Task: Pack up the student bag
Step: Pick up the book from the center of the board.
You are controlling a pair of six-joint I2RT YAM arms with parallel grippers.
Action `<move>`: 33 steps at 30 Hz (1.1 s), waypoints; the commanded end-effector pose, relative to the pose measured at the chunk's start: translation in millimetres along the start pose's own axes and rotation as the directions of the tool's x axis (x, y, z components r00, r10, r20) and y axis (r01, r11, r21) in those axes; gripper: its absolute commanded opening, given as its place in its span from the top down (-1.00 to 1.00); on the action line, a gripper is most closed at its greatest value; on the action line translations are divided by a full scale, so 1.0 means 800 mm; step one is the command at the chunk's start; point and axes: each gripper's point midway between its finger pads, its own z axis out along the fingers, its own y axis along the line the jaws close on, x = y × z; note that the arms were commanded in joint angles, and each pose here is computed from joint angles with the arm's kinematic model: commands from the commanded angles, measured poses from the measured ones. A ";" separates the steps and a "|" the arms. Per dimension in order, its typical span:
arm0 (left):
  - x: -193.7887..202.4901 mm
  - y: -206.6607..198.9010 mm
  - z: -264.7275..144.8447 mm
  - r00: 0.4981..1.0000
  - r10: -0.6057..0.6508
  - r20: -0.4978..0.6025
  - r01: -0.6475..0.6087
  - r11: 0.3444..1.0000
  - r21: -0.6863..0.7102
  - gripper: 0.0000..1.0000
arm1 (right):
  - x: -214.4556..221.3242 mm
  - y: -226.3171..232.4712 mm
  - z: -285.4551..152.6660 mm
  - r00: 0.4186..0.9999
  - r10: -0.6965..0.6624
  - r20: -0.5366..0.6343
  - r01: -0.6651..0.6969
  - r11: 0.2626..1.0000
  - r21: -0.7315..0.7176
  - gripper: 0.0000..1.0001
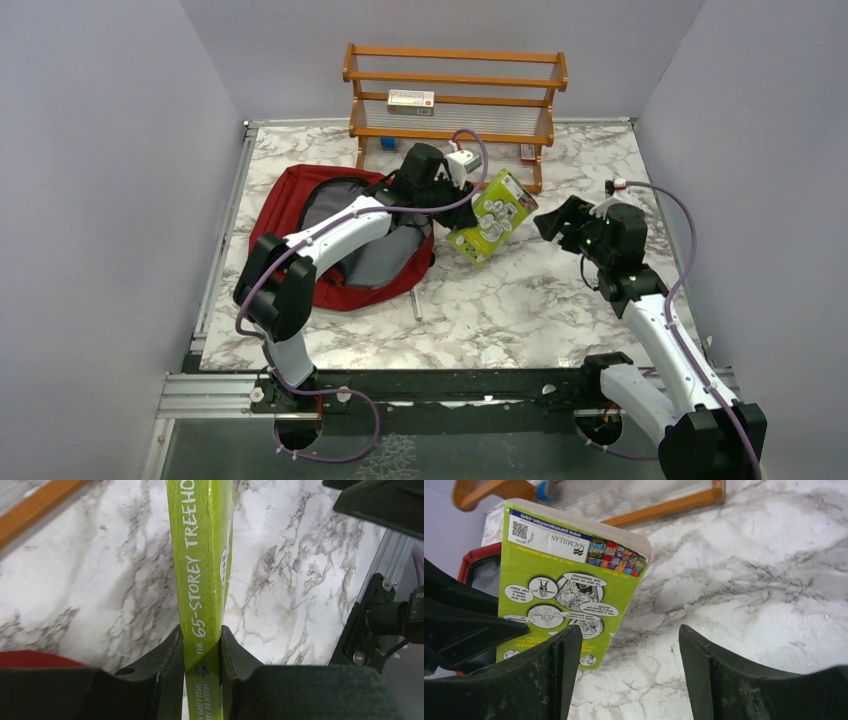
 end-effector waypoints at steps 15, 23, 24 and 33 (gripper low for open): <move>-0.050 0.000 -0.132 0.926 0.365 0.098 -0.363 0.931 -0.041 1.00 | -0.053 0.117 -0.026 0.884 -0.407 0.231 0.468 0.764 -0.444 -0.84; -0.044 -0.034 -0.153 0.869 0.472 0.151 -0.483 0.874 0.049 1.00 | -0.052 0.177 -0.058 0.803 -0.506 0.315 0.567 0.487 -0.664 -0.85; -0.044 -0.038 -0.156 0.861 0.483 0.158 -0.497 0.866 0.058 1.00 | -0.050 0.184 -0.063 0.797 -0.510 0.323 0.565 0.442 -0.697 -0.85; -0.036 -0.068 -0.174 0.799 0.562 0.213 -0.594 0.795 0.128 1.00 | -0.049 0.217 -0.082 0.754 -0.528 0.390 0.561 0.210 -0.800 -0.84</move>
